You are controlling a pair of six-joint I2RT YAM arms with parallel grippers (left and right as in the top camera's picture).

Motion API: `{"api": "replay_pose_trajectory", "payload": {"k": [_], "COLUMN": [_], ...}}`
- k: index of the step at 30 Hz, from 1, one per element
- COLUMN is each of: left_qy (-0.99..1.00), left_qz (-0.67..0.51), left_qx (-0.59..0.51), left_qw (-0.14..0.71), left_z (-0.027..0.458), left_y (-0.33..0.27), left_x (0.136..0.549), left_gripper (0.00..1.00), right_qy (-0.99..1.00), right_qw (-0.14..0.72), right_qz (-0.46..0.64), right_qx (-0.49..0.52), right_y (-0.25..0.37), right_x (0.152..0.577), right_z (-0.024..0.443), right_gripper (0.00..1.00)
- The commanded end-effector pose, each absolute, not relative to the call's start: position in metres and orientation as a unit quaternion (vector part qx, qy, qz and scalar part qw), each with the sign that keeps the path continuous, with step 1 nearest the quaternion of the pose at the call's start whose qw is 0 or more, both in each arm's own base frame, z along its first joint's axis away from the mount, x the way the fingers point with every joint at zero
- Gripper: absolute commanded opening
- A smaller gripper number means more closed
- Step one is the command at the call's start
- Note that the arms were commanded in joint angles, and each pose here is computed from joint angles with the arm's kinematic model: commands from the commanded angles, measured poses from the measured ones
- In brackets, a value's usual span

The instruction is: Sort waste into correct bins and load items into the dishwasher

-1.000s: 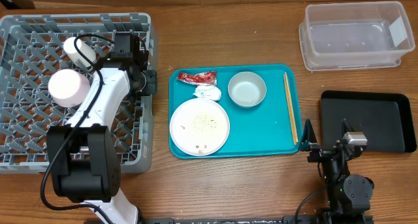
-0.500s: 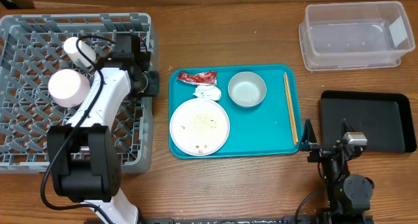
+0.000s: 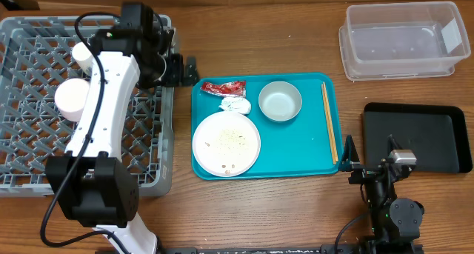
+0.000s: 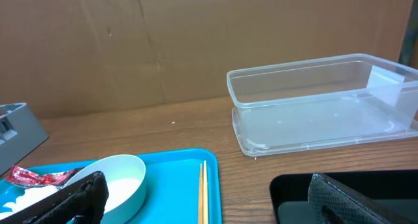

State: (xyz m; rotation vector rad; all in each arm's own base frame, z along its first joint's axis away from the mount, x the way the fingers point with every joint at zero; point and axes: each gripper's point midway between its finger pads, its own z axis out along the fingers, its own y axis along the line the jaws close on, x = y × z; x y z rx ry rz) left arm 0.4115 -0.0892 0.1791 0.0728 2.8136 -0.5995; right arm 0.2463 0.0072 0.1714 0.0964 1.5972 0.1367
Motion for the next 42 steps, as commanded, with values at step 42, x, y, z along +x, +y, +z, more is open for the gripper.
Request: {"api": "replay_pose_trajectory", "payload": {"k": [42], "left_qy": [0.924], "left_qz": [-0.137], "left_qx": [0.330], "left_qw": [0.136], "left_z": [0.045], "left_y": [-0.381], "left_x": [0.351], "left_gripper": [0.64], "right_qy": [0.714], "right_qw": [0.696], "right_qz": [0.062], "right_qx": [0.045], "right_y": [0.007], "right_x": [0.246], "right_z": [0.170], "right_gripper": [1.00]}}
